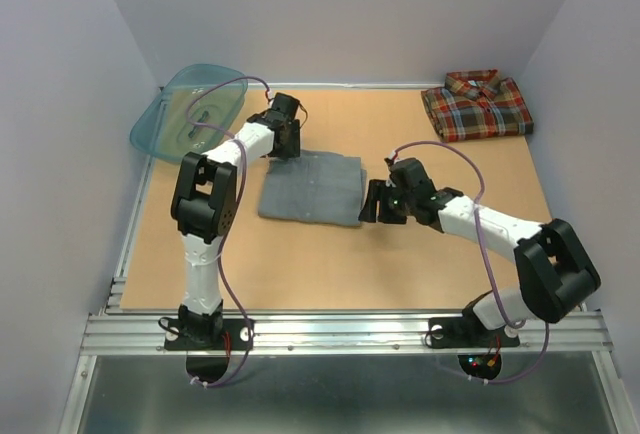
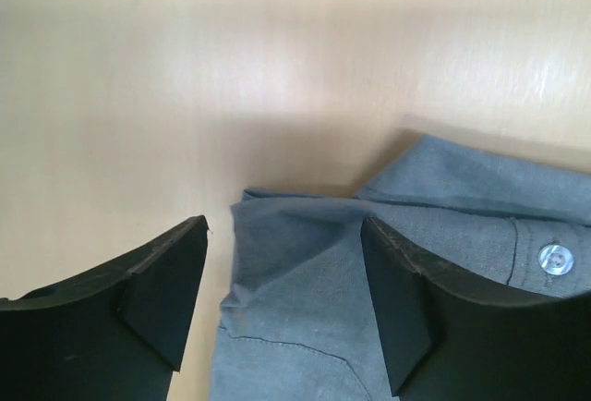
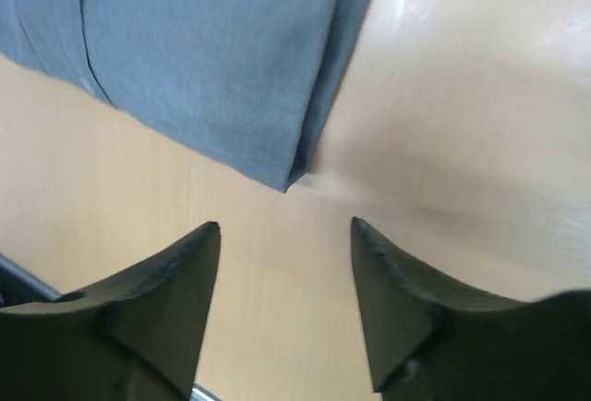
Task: Fold and stack the long sleeve shirts
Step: Fold the shirt
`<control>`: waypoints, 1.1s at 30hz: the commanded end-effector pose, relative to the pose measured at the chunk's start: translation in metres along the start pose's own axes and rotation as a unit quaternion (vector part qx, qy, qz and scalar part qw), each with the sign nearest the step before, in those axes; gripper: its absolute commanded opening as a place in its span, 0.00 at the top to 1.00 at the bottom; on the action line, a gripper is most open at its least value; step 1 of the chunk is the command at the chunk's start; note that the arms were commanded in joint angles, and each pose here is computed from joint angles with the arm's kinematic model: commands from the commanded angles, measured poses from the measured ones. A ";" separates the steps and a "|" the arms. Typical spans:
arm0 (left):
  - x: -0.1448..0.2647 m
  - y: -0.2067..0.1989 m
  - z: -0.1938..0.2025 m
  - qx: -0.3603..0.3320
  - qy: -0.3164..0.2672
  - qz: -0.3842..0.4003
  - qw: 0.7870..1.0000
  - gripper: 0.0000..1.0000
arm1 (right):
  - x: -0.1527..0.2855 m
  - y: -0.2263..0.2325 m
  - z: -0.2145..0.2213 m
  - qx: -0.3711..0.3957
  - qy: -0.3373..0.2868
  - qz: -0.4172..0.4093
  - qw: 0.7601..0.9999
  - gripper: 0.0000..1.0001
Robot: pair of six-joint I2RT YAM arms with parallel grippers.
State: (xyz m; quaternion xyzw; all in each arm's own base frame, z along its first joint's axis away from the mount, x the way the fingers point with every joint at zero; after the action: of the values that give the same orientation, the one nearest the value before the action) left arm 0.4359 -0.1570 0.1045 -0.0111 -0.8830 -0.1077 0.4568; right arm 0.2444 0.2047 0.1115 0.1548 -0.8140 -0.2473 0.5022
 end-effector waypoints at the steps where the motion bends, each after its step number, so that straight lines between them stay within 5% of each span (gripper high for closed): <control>1: 0.059 0.007 -0.043 0.012 -0.095 0.006 0.995 0.18 | 0.027 -0.003 -0.034 -0.017 -0.091 0.037 0.995 0.31; 8: 0.146 -0.056 -0.001 -0.139 -0.188 0.027 0.972 0.11 | 0.063 -0.041 -0.074 -0.052 -0.163 0.126 0.977 0.00; 15: 0.182 -0.126 0.071 -0.331 -0.213 0.103 0.913 0.12 | 0.090 -0.071 -0.094 -0.122 -0.210 0.140 0.960 0.00; 21: 0.173 -0.166 0.120 -0.438 -0.189 0.080 0.875 0.14 | 0.090 -0.076 -0.087 -0.144 -0.196 0.127 0.962 0.00; 33: 0.130 -0.195 0.140 -0.451 -0.165 0.042 0.876 0.19 | 0.098 -0.075 -0.078 -0.154 -0.196 0.102 0.963 0.00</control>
State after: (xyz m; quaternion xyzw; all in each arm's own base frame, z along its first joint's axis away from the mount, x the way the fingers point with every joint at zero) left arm 0.2120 -0.3216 0.0883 -0.3074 -0.7778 -0.4713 0.2800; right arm 0.2791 0.0751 0.1712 -0.0649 -0.8634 -0.3301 0.3759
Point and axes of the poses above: each gripper's point midway between its finger pads, its own x axis back along the fingers, its own y axis along the line the jaws close on, z = x × y, the point moved 6 cm from there along x, back along the fingers, and after that the axes turned 11 degrees about -x, right-handed, at the moved point
